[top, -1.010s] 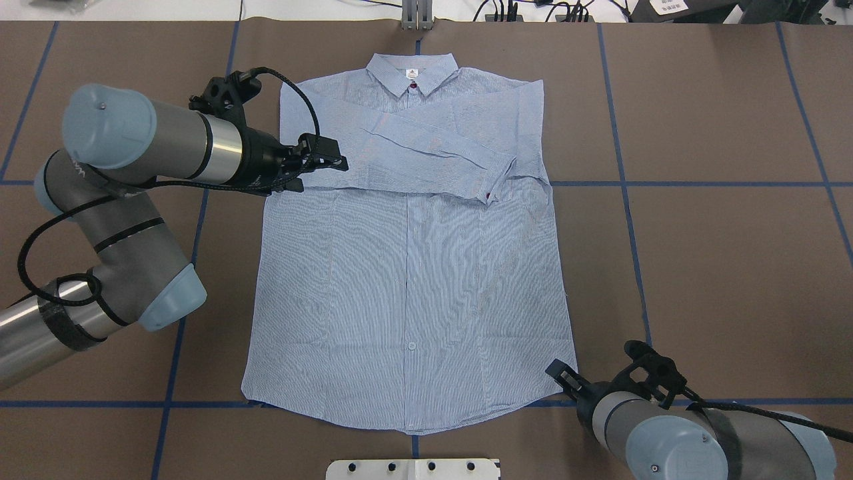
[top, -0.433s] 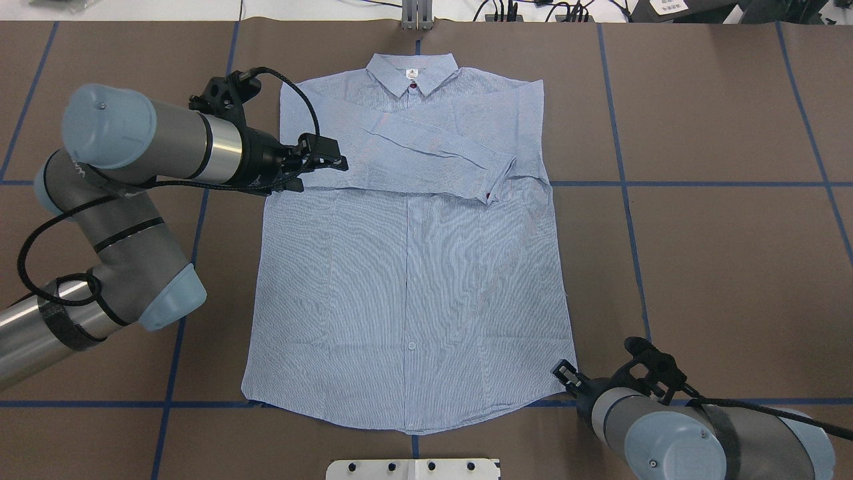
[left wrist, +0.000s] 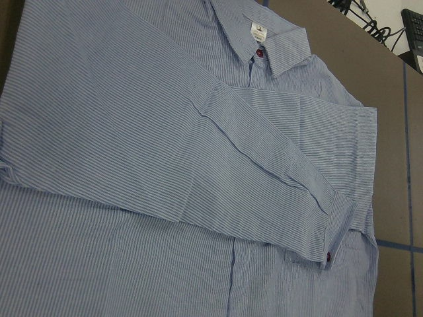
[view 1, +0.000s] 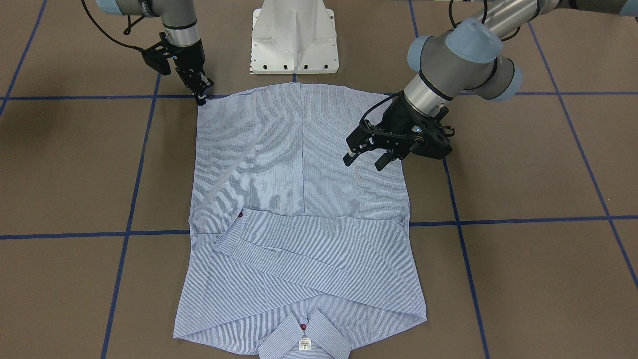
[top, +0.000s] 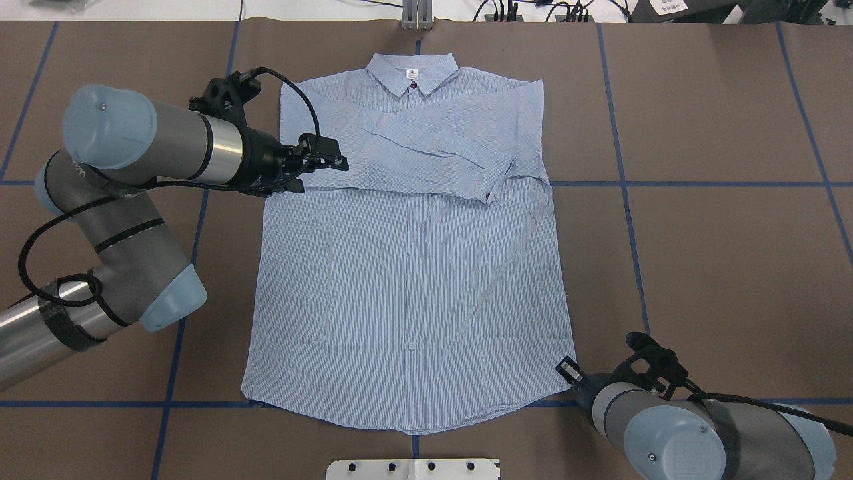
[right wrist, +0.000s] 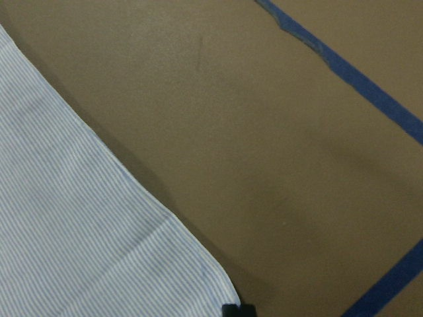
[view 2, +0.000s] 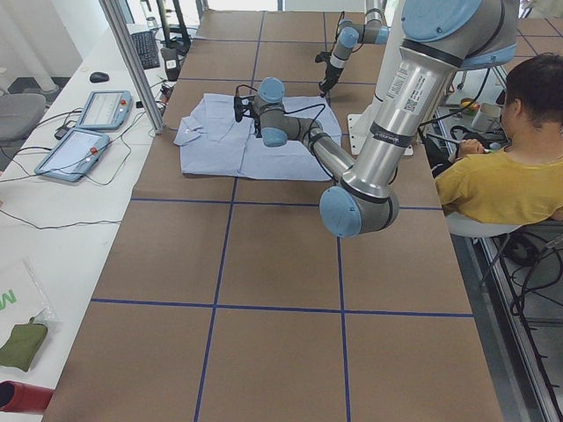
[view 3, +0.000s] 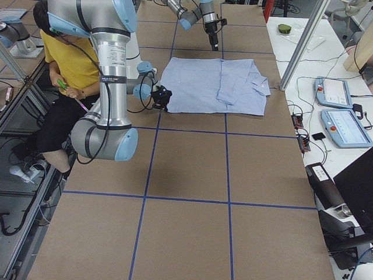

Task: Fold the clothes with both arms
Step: 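Move the left gripper to the hem corner nearest the robot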

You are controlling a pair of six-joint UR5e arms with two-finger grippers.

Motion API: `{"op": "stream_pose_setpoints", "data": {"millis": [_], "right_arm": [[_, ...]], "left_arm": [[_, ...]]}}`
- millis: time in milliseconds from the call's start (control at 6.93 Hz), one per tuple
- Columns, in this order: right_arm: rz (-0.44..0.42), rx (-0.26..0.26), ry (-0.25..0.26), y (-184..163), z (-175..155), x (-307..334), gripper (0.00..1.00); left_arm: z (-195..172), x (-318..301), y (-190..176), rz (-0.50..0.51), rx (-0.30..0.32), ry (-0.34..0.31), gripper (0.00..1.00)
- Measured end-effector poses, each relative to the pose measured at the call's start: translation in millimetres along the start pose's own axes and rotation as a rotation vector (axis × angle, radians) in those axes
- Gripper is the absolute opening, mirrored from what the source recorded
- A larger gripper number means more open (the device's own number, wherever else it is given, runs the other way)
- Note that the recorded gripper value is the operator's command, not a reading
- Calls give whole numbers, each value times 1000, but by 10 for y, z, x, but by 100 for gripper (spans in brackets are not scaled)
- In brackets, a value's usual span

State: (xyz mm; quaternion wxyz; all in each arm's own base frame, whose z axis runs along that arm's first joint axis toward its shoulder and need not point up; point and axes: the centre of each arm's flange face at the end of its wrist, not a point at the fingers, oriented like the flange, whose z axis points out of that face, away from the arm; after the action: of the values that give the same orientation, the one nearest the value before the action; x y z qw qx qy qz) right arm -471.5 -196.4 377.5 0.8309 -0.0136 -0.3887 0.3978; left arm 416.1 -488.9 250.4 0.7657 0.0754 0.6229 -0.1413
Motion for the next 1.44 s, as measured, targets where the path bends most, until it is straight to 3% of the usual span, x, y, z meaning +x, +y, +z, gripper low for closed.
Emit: {"op": "stream_pose_setpoints", "data": {"millis": [433,866,1154,1443], "right_arm": [[25,15,-10,-36,-103,-261,0],[28,17,-3,-65,-125,-291,0],[29,16,-3,-74,-130,-299,0],[31,15,-6,-88,-142,-317,0]], "left_arm": [[-130,-277,110,-42,2,-29,96],[-311,-1342,1104,-87,21,-177,94],[-116,-1513,1753,-163,5,-281,93],[-67,-1416,2132,-202,-9,-333,84]]}}
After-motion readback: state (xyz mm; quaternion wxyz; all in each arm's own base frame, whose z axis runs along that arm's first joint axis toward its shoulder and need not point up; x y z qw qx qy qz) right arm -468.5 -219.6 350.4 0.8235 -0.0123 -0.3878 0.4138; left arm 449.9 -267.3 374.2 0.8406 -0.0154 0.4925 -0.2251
